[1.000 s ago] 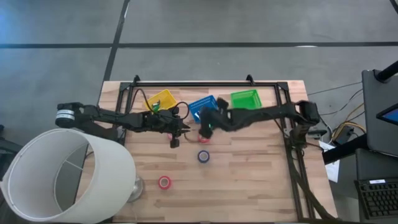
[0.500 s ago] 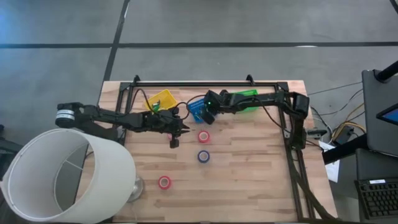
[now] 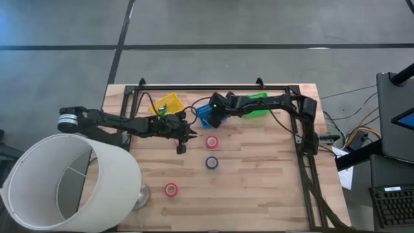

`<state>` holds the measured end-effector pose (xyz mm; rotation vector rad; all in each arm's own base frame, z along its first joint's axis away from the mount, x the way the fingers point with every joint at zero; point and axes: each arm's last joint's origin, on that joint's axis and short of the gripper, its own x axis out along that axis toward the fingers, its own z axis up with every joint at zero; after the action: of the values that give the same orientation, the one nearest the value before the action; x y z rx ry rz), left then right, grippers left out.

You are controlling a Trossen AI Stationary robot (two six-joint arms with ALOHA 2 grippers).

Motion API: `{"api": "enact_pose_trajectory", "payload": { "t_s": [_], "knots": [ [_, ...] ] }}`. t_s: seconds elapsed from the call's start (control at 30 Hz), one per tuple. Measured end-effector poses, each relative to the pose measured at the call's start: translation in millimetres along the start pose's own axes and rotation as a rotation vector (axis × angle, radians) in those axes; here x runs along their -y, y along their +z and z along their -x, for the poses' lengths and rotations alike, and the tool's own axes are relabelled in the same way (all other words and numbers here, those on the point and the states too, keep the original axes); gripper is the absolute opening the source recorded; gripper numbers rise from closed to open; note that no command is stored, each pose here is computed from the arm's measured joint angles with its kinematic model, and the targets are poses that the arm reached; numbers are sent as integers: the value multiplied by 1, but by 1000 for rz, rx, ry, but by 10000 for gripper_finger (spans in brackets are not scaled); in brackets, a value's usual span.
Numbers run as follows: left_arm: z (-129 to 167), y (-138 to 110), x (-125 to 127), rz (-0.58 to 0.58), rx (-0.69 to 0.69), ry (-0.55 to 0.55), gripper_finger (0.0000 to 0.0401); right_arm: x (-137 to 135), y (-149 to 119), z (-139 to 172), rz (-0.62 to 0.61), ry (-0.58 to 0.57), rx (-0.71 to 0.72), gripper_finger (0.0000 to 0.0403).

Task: Pick and place Stapler, Stapler remover, tape
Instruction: Put the top red tape into the green basket

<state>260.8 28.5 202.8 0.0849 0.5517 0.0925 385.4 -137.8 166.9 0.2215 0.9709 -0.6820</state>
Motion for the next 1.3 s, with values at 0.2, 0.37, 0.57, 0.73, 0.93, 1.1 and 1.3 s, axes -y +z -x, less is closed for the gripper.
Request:
{"api": "enact_pose_trajectory", "payload": {
  "t_s": [0.2, 0.37, 0.57, 0.73, 0.93, 1.1, 1.3],
  "knots": [
    [0, 0, 0, 0, -4, 0, 64, -14, 12, 48, -34, 93, 92, 144],
    [0, -1, 0, 1, -6, -1, 64, -43, 3, 72, -22, 210, 90, 141],
    [0, -1, 0, 17, -8, -1, 64, -79, -21, 68, -138, 241, 6, 144],
    [0, -1, 0, 18, -13, -2, 64, -97, -38, 61, -218, 236, -56, 140],
    [0, -2, 0, 18, -20, -2, 64, -103, -46, 48, -275, 210, -97, 141],
    [0, -2, 0, 18, -22, -2, 64, -107, -55, 32, -299, 177, -135, 138],
    [0, -2, 0, 18, -24, -2, 64, -110, -59, 26, -282, 134, -128, 137]
  ]
}}
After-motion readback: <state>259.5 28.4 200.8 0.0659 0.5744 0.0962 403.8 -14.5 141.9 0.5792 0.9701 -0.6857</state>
